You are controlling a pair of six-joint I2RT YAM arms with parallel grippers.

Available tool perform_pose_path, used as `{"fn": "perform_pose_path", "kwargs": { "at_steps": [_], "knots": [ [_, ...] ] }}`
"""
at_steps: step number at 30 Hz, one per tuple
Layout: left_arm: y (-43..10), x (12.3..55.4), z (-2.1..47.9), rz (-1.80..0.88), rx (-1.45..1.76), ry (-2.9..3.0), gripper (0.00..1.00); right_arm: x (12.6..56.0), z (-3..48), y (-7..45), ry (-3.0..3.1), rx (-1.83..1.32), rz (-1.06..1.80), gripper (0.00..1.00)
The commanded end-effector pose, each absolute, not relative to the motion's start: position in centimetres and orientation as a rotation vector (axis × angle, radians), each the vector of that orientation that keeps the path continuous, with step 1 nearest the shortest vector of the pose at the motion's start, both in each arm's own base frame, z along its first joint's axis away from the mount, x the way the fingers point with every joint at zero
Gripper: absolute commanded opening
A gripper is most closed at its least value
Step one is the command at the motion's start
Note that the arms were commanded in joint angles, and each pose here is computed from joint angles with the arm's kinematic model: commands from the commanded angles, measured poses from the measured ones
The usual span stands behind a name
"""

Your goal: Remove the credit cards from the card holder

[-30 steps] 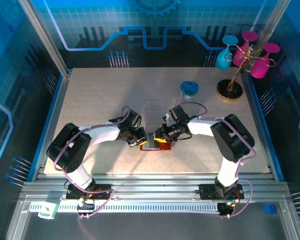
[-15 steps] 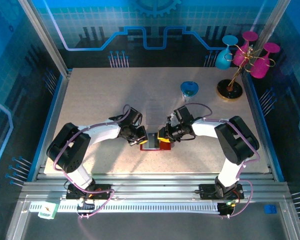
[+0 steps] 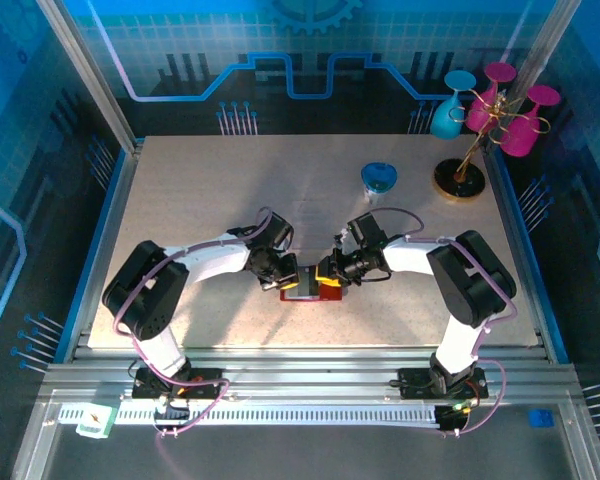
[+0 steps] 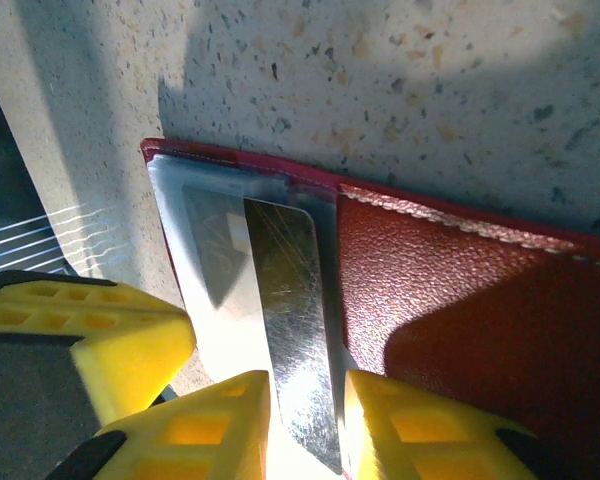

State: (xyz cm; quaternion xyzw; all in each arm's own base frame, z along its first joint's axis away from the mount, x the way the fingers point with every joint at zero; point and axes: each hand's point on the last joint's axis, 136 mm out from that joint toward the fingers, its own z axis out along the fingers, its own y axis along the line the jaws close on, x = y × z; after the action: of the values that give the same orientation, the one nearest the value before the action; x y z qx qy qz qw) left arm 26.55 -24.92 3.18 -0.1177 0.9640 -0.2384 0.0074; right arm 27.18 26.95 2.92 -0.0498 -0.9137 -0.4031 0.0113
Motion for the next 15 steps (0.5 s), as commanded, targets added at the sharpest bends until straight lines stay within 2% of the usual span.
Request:
{"fn": "perform_pose_path", "kwargs": {
  "at_steps": [1,15],
  "knots": [
    [-24.4,25.8,2.3,-0.675,-0.34,3.06,0.06,26.8,2.1,26.7,-2.817,-0.154,-1.258,0.26],
    [-24.0,25.1,0.9,-0.647,-0.353,3.097,0.04,26.6,1.7,27.2,-2.788,-0.14,-1.279,0.26]
  ]
}}
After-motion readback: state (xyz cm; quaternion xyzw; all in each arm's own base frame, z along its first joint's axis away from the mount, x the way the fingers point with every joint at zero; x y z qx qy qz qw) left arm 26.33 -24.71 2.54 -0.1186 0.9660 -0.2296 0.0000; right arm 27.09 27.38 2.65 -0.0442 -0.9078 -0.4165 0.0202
